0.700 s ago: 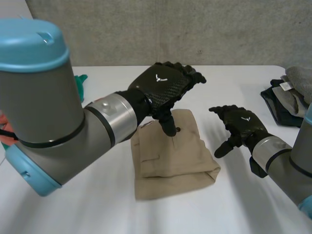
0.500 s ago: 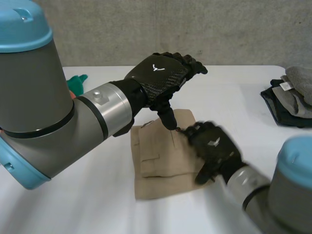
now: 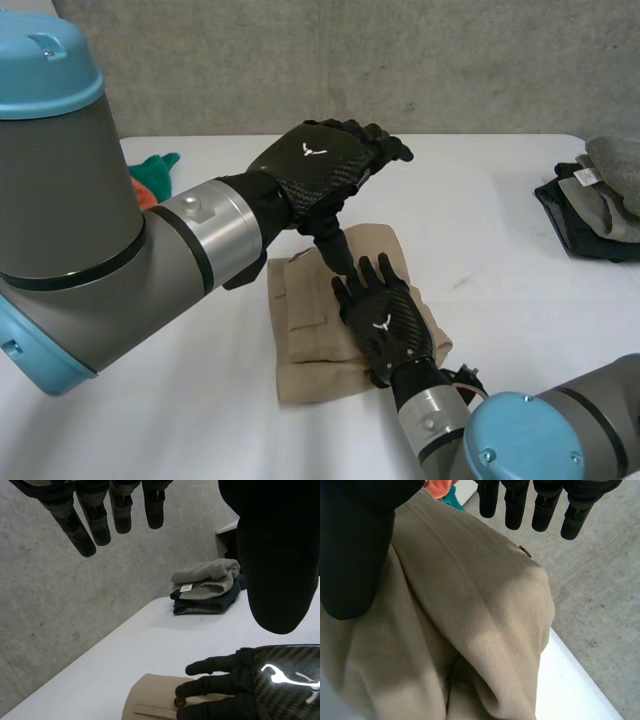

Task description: Fold the laundry.

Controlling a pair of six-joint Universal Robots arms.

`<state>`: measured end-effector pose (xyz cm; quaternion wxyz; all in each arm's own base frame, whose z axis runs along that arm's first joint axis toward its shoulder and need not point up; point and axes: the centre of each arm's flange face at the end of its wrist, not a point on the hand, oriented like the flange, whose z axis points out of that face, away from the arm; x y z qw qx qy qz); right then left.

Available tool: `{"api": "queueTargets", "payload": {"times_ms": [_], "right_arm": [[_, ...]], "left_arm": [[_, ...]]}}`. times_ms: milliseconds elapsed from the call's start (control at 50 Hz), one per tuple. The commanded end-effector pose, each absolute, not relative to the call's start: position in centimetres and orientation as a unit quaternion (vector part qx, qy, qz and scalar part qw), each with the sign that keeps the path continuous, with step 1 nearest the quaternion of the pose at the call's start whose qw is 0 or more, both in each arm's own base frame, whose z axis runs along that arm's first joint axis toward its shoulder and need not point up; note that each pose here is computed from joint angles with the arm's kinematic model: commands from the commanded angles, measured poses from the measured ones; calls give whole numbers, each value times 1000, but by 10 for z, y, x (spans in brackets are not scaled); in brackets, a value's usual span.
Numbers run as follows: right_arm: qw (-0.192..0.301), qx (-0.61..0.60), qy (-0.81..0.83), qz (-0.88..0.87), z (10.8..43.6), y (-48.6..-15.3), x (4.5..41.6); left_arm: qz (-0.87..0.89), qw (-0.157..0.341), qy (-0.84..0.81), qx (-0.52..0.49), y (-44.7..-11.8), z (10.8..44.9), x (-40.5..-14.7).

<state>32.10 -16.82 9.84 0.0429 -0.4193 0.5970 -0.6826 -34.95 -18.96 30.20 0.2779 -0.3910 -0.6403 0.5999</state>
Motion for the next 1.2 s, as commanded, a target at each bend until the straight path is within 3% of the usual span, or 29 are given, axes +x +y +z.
{"api": "queueTargets", "payload": {"times_ms": [20, 180, 340, 500, 660, 820, 940, 1040, 1200], "right_arm": [[37, -412, 583, -700, 96, -182, 330], [37, -382, 560, -735, 106, -210, 340], [89, -363, 545, -750, 126, -237, 344], [81, -289, 523, -798, 190, -301, 328], [46, -170, 482, -858, 288, -401, 261], [9, -91, 461, -883, 333, -476, 160], [-2, -83, 465, -882, 319, -518, 87], [34, -108, 520, -846, 254, -546, 37], [78, -120, 595, -791, 164, -544, -11]], "left_arm": [[596, 276, -646, -389, -192, 298, -346], [598, 275, -646, -387, -193, 300, -345], [603, 272, -646, -380, -196, 304, -341], [630, 275, -630, -361, -201, 328, -335], [659, 297, -602, -338, -199, 362, -331], [659, 309, -601, -329, -199, 366, -333], [649, 310, -610, -333, -200, 356, -336], [633, 309, -623, -339, -203, 340, -342], [615, 302, -641, -345, -209, 318, -346]]}}
